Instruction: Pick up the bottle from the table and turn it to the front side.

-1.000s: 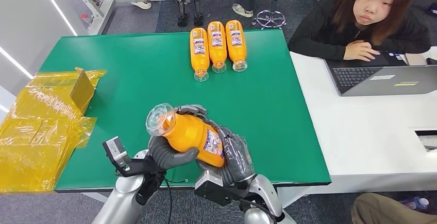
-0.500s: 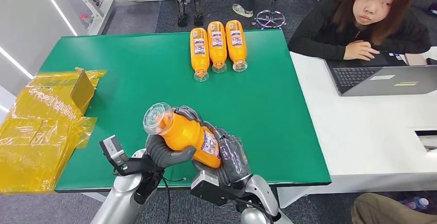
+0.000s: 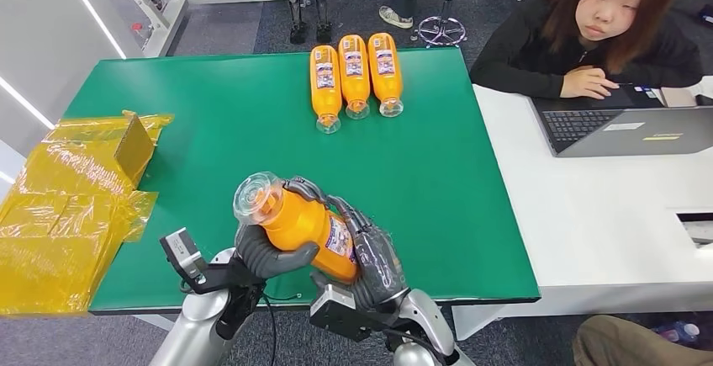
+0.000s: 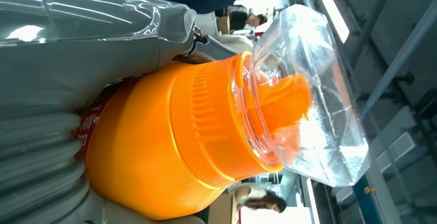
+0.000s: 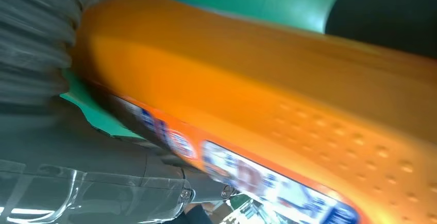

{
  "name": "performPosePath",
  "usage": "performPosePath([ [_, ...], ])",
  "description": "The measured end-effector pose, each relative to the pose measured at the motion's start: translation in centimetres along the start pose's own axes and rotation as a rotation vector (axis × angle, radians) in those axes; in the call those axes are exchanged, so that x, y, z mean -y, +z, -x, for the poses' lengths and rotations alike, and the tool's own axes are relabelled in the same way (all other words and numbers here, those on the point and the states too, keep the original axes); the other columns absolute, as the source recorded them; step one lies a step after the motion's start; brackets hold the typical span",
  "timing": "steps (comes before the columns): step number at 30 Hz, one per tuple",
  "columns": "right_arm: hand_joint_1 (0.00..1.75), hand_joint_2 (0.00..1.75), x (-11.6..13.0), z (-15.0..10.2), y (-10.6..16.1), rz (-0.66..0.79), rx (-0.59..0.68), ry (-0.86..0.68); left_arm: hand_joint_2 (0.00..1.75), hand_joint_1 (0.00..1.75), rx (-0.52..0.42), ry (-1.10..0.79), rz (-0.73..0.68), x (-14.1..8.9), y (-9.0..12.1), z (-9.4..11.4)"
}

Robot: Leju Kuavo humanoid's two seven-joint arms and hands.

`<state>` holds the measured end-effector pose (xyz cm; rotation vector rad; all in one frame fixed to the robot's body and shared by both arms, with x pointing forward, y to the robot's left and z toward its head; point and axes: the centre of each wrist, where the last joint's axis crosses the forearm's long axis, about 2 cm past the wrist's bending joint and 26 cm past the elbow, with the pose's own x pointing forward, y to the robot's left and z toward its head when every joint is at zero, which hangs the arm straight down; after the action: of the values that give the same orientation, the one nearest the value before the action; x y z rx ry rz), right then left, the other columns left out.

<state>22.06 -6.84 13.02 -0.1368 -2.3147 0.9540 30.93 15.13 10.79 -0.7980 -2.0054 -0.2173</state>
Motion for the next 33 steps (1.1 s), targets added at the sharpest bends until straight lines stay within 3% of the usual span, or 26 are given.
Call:
performPosePath([
  [12,0.0,1.75,-0.1,-0.1,0.4,0.065,0.011,-0.018,1.75,1.75,0.007,-0.017,-0.044,-0.8,0.1,-0.4],
  [24,0.0,1.75,-0.2,0.1,0.5,0.1,-0.003,0.005,1.75,1.75,0.016,-0.064,-0.069,-2.1,-1.5,-0.7],
  [33,0.0,1.75,-0.2,0.1,0.5,0.1,-0.006,0.006,1.75,1.75,-0.002,-0.07,-0.081,-2.6,-1.5,-0.4],
])
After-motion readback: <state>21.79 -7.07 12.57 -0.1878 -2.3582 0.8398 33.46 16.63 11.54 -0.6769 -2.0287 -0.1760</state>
